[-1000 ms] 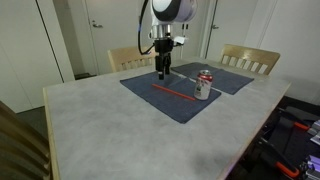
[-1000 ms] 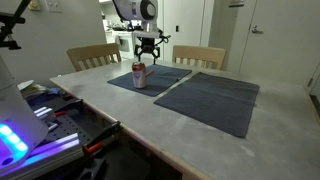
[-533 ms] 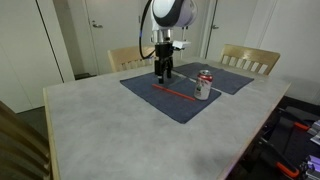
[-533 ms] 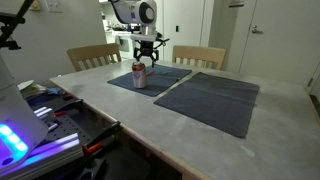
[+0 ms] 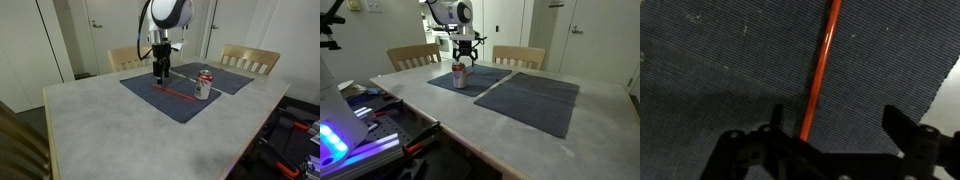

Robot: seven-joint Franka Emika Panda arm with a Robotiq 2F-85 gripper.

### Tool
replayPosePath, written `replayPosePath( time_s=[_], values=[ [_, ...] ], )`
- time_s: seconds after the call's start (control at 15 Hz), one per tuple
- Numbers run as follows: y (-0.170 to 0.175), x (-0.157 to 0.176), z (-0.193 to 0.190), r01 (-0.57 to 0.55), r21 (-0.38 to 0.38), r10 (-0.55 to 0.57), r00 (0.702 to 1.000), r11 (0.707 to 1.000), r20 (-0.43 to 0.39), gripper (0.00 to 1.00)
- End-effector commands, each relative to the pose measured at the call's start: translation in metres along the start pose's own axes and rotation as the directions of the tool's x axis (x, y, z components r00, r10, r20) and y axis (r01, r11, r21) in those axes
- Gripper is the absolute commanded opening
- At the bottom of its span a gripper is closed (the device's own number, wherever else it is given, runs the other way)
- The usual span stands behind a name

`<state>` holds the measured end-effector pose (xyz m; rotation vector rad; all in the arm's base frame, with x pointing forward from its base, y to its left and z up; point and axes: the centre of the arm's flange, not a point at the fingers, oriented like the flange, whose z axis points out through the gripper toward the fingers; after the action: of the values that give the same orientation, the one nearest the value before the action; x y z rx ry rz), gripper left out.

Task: Put the straw in the can

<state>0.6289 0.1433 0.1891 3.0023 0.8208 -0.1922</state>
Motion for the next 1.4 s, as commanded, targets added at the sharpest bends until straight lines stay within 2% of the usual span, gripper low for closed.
replayPosePath(
  time_s=[0.0,0.53,0.73,0.8,1.07,1.33],
  values=[
    [-0.011,0.004,0.004,0.013,-0.05,-0.015,0.999,0.999,-0.032,1.0],
    [0.021,0.002,0.023,-0.111,0.011,0.112,0.992,0.994,-0.065,1.0],
    [0.024,-0.002,0.028,-0.102,0.03,0.103,0.994,0.994,-0.039,1.0],
    [0.021,-0.002,0.026,-0.105,0.008,0.105,0.994,0.994,-0.037,1.0],
    [0.021,-0.002,0.028,-0.107,0.012,0.108,0.994,0.994,-0.034,1.0],
    [0.004,0.0,0.034,-0.075,0.007,0.075,0.997,0.997,-0.021,1.0]
  ],
)
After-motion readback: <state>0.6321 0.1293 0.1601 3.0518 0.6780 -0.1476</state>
